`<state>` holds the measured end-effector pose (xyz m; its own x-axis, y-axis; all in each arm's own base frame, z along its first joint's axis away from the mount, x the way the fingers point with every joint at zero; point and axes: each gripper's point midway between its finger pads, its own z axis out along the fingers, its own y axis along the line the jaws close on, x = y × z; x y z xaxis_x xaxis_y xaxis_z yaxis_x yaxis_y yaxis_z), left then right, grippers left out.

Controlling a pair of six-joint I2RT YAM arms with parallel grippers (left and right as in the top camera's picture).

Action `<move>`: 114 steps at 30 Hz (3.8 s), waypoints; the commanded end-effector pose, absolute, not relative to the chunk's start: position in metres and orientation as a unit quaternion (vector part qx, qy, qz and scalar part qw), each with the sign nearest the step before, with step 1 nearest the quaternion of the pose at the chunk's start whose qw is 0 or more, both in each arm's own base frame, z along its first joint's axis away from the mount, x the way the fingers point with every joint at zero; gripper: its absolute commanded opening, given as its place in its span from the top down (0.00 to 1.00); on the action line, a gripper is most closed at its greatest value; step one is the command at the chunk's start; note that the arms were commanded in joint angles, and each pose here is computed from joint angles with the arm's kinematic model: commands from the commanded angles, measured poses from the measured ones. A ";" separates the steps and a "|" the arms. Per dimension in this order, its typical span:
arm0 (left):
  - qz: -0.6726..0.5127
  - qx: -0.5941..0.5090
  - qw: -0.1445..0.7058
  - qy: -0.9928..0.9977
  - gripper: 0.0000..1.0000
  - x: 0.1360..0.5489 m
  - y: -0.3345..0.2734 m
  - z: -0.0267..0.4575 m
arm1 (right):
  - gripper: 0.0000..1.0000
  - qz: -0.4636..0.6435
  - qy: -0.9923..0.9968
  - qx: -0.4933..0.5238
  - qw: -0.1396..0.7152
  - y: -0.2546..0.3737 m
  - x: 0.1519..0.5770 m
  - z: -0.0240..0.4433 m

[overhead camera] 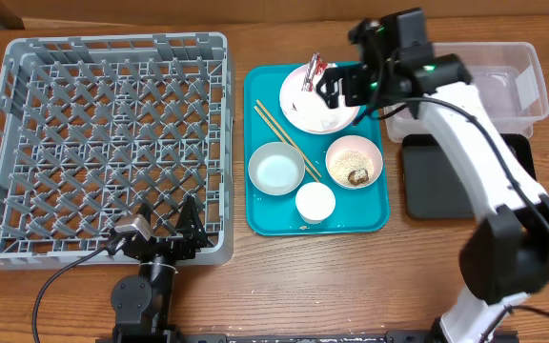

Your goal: Sort waste into correct bins and load items into the dishwasher

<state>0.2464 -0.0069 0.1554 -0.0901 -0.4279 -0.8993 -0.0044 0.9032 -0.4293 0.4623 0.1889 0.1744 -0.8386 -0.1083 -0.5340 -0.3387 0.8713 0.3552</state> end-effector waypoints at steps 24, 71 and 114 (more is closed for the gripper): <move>-0.159 -0.156 0.658 0.720 0.00 0.246 -0.005 0.154 | 0.18 0.038 0.967 -0.109 0.226 0.194 0.493 0.044; -0.159 -0.156 0.658 0.720 0.00 0.246 -0.005 0.154 | 0.96 -0.006 0.936 0.197 0.291 -0.008 0.505 0.207; -0.159 -0.156 0.658 0.720 0.00 0.246 -0.005 0.154 | 0.16 0.031 0.963 0.014 0.269 0.173 0.562 0.048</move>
